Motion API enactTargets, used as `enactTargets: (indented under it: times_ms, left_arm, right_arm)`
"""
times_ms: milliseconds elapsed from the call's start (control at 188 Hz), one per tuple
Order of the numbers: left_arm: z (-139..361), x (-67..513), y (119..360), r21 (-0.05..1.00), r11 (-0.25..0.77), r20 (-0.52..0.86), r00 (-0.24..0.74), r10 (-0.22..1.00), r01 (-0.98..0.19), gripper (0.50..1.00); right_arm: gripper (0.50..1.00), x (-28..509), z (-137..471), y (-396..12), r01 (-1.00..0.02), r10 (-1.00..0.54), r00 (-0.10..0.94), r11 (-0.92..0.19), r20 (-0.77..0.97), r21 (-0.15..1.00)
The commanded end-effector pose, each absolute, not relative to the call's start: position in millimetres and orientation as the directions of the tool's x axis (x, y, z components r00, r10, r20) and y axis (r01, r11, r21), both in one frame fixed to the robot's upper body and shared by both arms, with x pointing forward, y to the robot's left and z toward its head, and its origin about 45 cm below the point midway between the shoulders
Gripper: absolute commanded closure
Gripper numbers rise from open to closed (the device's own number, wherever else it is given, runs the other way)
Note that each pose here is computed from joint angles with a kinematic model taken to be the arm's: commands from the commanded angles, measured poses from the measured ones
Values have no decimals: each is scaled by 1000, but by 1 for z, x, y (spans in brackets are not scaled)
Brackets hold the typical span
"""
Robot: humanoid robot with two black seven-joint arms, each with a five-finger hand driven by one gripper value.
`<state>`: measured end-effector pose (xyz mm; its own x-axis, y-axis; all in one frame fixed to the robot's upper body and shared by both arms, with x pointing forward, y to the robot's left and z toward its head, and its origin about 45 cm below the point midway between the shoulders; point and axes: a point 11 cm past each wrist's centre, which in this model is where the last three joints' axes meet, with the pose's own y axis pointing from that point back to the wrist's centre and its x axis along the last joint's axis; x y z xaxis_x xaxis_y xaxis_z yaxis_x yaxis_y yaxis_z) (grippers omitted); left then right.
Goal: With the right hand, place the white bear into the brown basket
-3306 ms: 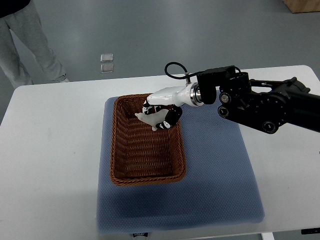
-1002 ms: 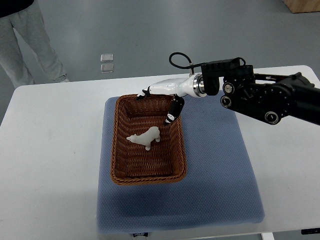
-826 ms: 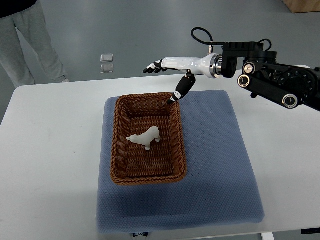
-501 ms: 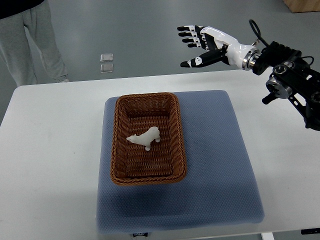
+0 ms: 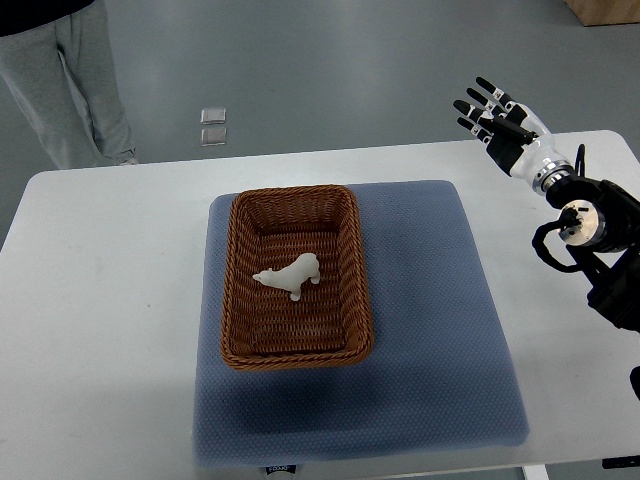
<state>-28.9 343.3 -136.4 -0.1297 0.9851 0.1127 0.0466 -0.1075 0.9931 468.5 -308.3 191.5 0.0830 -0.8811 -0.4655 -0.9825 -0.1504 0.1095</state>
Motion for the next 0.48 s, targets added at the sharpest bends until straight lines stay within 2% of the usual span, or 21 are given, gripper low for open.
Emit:
enactTargets:
  times_ms: [0, 192, 475]
  left_arm:
    - [-136, -29, 343, 993, -107, 113, -130, 985, 46, 500]
    - [-136, -29, 343, 993, -107, 113, -130, 985, 46, 500]
    - [-136, -29, 343, 993, -107, 113, -130, 985, 46, 500]
  right_arm:
    - [583, 464, 180, -307, -983, -866, 53, -134, -497, 129]
    - [583, 462, 168, -300, -986, -821, -28, -70, -570, 149]
    - [581, 461, 175, -306, -998, -813, -52, 20, -580, 62]
